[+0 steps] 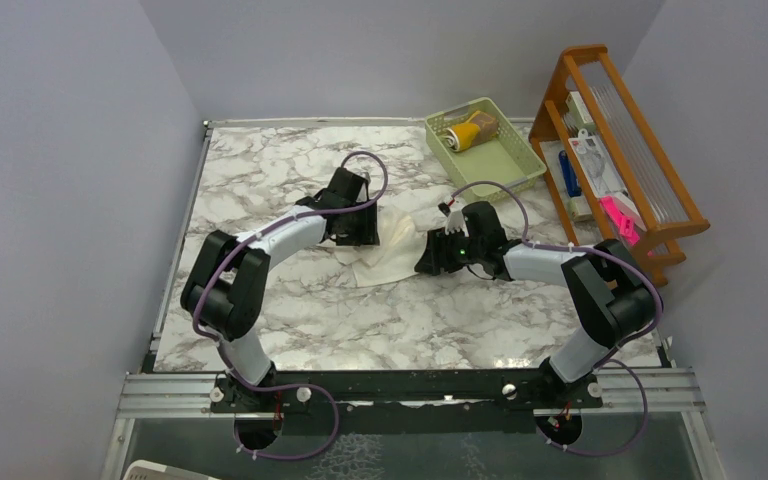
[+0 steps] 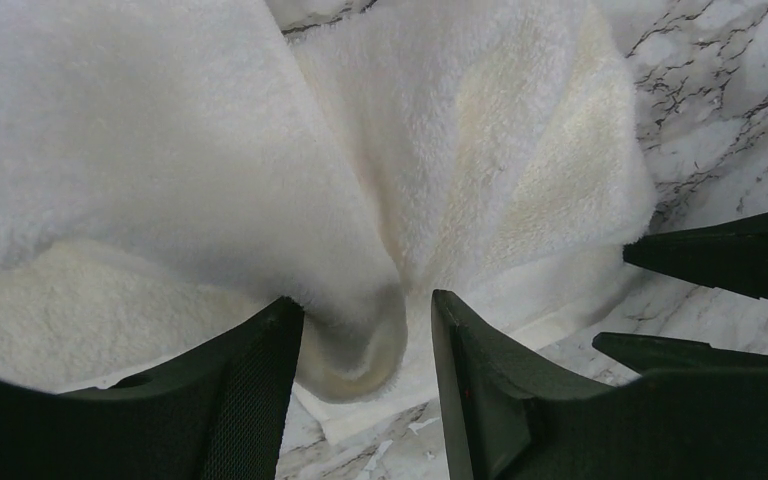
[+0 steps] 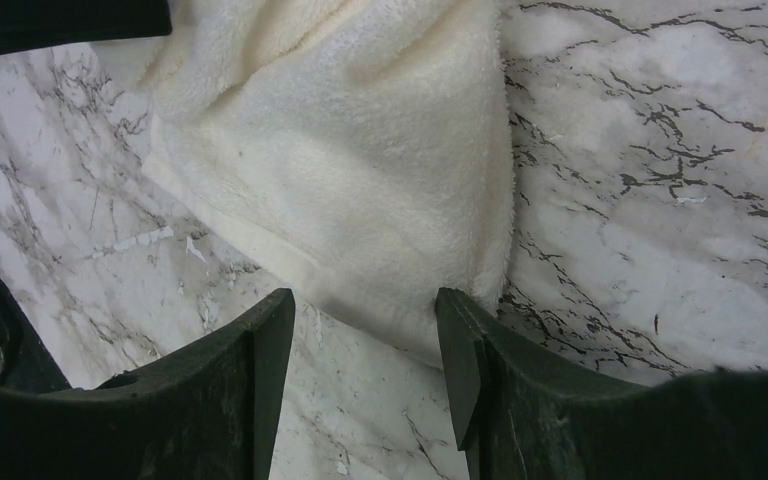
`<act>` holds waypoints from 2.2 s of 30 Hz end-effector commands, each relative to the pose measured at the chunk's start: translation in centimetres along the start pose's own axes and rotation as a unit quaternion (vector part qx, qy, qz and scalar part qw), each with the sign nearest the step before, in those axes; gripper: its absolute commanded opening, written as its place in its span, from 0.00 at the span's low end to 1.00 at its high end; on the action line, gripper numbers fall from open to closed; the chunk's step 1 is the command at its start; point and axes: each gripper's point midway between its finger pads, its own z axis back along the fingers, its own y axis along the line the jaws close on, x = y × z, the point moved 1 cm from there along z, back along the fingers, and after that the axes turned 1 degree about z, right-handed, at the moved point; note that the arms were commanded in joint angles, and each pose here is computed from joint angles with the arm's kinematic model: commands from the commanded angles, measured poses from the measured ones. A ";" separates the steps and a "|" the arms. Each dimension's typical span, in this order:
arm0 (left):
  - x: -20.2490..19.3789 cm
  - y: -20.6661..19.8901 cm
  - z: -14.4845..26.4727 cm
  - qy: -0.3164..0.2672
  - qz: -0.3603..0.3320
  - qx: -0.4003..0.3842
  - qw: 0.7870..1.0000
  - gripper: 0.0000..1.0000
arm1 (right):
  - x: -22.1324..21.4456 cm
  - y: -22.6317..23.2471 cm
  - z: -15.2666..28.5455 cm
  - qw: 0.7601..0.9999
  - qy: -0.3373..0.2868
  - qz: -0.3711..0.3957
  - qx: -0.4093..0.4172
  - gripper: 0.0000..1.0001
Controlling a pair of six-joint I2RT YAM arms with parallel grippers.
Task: Roll the towels
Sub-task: Flatten out the towel at the center of the board.
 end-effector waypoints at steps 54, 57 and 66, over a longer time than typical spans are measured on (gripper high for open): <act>4.7 18.5 17.5 -0.227 0.182 0.179 0.940 0.00 | -0.2 -6.5 7.1 0.974 -0.089 -0.178 -0.108 0.43; 4.4 19.6 17.9 -0.226 0.195 0.199 0.933 0.00 | -0.7 -6.8 7.3 0.970 -0.091 -0.198 -0.110 0.40; 4.4 20.2 18.4 -0.230 0.204 0.191 0.932 0.00 | -1.1 -7.6 7.8 0.963 -0.099 -0.236 -0.088 0.36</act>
